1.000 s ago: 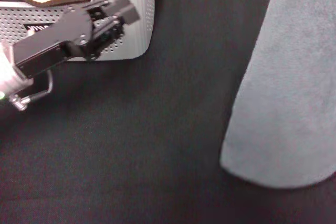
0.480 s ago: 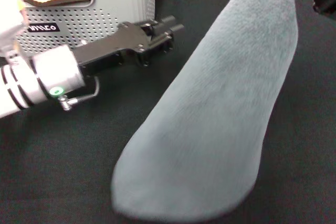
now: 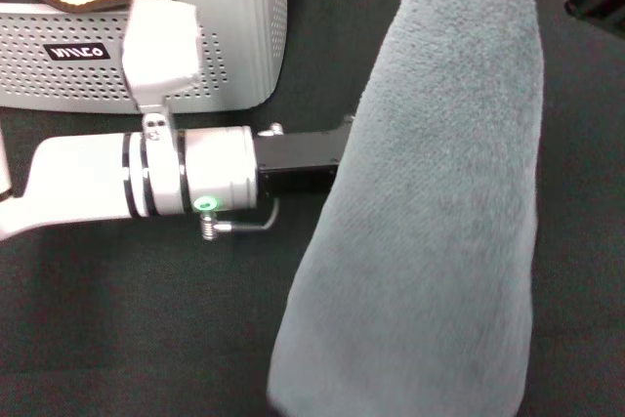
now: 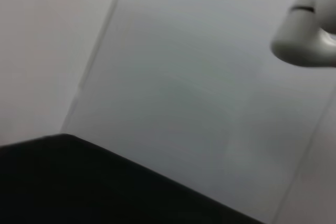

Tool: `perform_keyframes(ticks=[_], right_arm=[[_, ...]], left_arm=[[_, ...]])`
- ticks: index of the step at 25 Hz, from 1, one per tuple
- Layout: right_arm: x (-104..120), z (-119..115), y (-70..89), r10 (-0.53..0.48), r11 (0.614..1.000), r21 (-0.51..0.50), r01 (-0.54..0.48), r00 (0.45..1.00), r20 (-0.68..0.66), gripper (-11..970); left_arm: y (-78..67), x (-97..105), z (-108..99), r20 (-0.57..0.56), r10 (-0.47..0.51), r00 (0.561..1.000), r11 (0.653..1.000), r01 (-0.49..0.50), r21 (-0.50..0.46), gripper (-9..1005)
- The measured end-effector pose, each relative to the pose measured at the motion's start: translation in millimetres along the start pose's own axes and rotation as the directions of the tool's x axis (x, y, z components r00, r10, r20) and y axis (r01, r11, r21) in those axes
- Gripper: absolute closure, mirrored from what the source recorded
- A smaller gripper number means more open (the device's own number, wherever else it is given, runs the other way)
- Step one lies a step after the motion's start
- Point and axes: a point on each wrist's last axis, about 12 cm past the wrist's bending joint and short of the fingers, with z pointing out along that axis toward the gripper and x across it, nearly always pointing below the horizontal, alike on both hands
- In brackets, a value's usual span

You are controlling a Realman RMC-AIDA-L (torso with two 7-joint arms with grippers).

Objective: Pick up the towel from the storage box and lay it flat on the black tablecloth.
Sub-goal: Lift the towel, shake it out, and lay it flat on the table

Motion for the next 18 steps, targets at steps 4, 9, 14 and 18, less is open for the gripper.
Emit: perform_keyframes(ticks=[4, 9, 14, 18], right_arm=[[2.9, 2.1, 0.4, 0.003, 1.0, 0.003, -0.003, 1.0, 0.009, 944], [5.8, -0.1, 3.0, 0.005, 1.0, 0.015, -0.005, 1.0, 0.01, 945], [8.7, 0.8, 2.8, 0.009, 1.0, 0.019, -0.009, 1.0, 0.015, 945], [10.8, 4.4, 0.8, 0.017, 1.0, 0.01, -0.017, 1.0, 0.022, 945]], left_arm=[[-3.9, 1.1, 6.9, -0.004, -0.013, 1.0, 0.999, 0.014, 0.033, 690], [-11.8, -1.6, 16.0, 0.0, -0.019, 1.0, 0.995, 0.019, 0.1, 690], [-17.8, -2.5, 26.1, -0.03, -0.027, 0.999, 0.987, 0.031, 0.155, 691], [-19.4, -1.4, 33.4, -0.063, -0.046, 0.997, 0.985, 0.056, 0.16, 691]])
